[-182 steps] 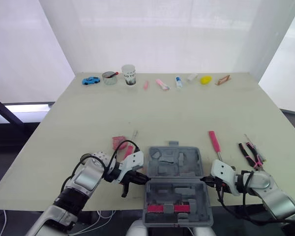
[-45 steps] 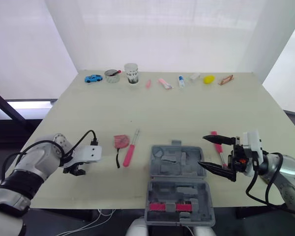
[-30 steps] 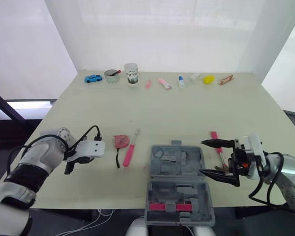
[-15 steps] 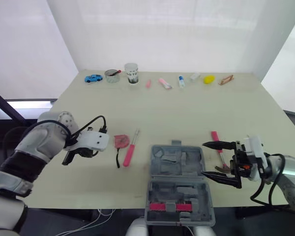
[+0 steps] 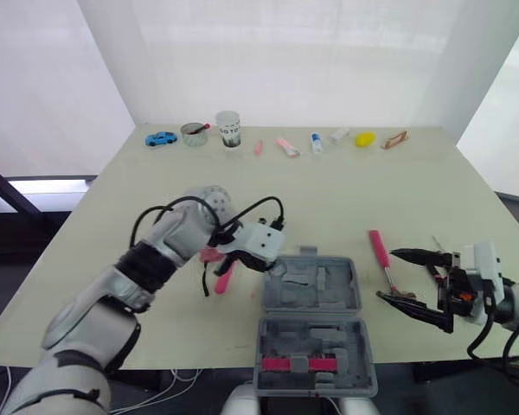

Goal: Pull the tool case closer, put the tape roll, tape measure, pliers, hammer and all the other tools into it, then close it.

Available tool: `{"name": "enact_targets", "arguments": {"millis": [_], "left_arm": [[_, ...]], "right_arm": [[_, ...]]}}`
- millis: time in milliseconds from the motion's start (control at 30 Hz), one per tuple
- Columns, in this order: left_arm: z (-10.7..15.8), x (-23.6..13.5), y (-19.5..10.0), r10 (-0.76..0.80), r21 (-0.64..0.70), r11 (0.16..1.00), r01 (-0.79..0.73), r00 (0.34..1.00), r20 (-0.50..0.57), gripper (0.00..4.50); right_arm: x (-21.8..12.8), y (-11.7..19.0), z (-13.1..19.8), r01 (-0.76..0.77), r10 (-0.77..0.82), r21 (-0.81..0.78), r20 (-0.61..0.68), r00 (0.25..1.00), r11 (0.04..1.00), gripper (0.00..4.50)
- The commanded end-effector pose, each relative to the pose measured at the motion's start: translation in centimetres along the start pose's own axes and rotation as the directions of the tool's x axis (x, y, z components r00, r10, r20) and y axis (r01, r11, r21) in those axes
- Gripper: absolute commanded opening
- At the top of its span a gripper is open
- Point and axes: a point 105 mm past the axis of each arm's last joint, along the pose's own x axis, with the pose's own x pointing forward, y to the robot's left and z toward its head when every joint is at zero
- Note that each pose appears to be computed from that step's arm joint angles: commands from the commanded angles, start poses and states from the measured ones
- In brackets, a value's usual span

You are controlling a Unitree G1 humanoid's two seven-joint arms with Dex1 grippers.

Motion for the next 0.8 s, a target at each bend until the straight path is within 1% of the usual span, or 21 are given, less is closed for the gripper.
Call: {"name": "enact_targets", "arguments": {"millis": [33,133,267,400,467,533,600,667,800], "left_arm": [[1.0,0.6,0.0,-0.077,0.012,0.997,0.077,0.996,0.036,0.11],[1.6,1.4,0.7,-0.093,-0.013,0.995,0.094,0.993,0.078,0.11],[1.5,1.5,1.9,-0.091,-0.059,0.994,0.097,0.991,0.101,0.11],[1.7,1.6,3.0,-0.097,-0.133,0.984,0.121,0.979,0.179,0.11],[1.3,1.7,3.2,-0.102,-0.152,0.98,0.131,0.978,0.184,0.11],[1.1,1.6,3.3,-0.093,-0.194,0.971,0.138,0.97,0.223,0.11],[0.9,1.4,3.5,-0.083,-0.223,0.965,0.138,0.967,0.239,0.11],[0.6,1.1,3.7,-0.074,-0.238,0.962,0.132,0.968,0.239,0.11],[0.4,1.0,3.5,-0.064,-0.265,0.954,0.14,0.959,0.275,0.11]], "right_arm": [[-0.7,-0.2,0.8,0.032,-0.031,-0.04,0.016,0.999,0.999,4.5],[-0.9,0.0,0.5,0.043,-0.043,-0.029,0.013,0.999,0.999,4.5],[-1.1,0.0,0.2,0.049,-0.049,-0.022,0.008,0.999,0.999,4.5],[-1.4,0.0,-0.2,0.048,-0.048,-0.013,-0.004,0.999,0.999,4.5],[-1.5,0.0,-0.3,0.044,-0.044,-0.013,-0.008,0.999,0.999,4.5],[-1.6,-0.1,-0.3,0.042,-0.042,-0.014,-0.011,0.999,0.999,4.5],[-1.6,-0.1,-0.3,0.04,-0.041,-0.012,-0.013,0.999,0.999,4.5],[-1.8,0.1,-0.4,0.038,-0.038,0.0,-0.011,0.999,0.999,4.5],[-2.0,0.3,-0.5,0.022,-0.022,0.018,-0.02,1.0,1.0,4.5]]}}
